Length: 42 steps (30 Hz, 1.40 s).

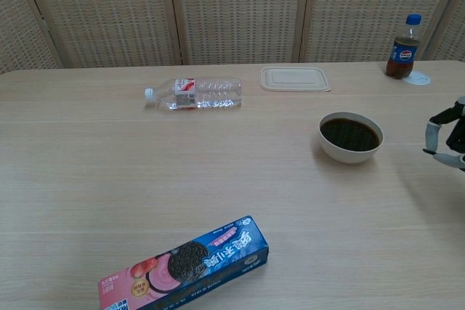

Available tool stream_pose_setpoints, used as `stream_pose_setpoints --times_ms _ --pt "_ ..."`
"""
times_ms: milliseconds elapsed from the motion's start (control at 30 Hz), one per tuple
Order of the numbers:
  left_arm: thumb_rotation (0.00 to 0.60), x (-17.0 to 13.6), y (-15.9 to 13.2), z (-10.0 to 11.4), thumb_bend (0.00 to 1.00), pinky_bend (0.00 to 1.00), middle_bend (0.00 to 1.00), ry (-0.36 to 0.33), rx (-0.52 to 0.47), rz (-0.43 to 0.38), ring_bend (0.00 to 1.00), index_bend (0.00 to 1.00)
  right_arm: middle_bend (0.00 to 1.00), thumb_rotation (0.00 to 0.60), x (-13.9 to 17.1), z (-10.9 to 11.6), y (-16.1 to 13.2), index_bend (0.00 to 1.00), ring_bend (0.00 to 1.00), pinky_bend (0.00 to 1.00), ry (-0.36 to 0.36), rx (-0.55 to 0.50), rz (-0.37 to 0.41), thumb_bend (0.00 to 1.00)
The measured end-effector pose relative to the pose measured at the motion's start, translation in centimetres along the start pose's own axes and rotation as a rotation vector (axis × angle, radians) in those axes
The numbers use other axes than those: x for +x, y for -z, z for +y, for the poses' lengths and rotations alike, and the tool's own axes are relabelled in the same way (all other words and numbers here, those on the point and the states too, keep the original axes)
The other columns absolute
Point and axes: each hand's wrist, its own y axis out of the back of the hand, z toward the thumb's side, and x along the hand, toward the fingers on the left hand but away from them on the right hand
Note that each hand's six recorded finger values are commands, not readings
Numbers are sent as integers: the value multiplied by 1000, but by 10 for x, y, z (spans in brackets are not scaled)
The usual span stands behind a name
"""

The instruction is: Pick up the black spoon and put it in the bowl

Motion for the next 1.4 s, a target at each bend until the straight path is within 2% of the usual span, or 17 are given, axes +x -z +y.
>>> stream_pose_setpoints --times_ms 133,433,600,1000,1400 --pt "600 1 -1 -1 447 0 0 2 -4 -3 0 35 1000 600 -2 19 -18 770 996 1000 -12 -143 23 886" --pt "600 0 3 -2 447 0 0 5 -3 6 0 27 1000 600 -19 40 -58 770 996 1000 -83 -450 60 905" --pt "600 -1 6 -3 447 0 0 9 -4 15 0 23 1000 600 -38 44 -85 770 996 1000 -104 -542 92 910" --pt "600 -4 11 -5 447 0 0 19 -5 33 0 18 1000 600 -71 28 -117 770 996 1000 -143 -594 103 914" --pt "600 -9 17 -7 447 0 0 26 -8 54 0 15 1000 600 -98 5 -121 770 996 1000 -141 -506 66 914"
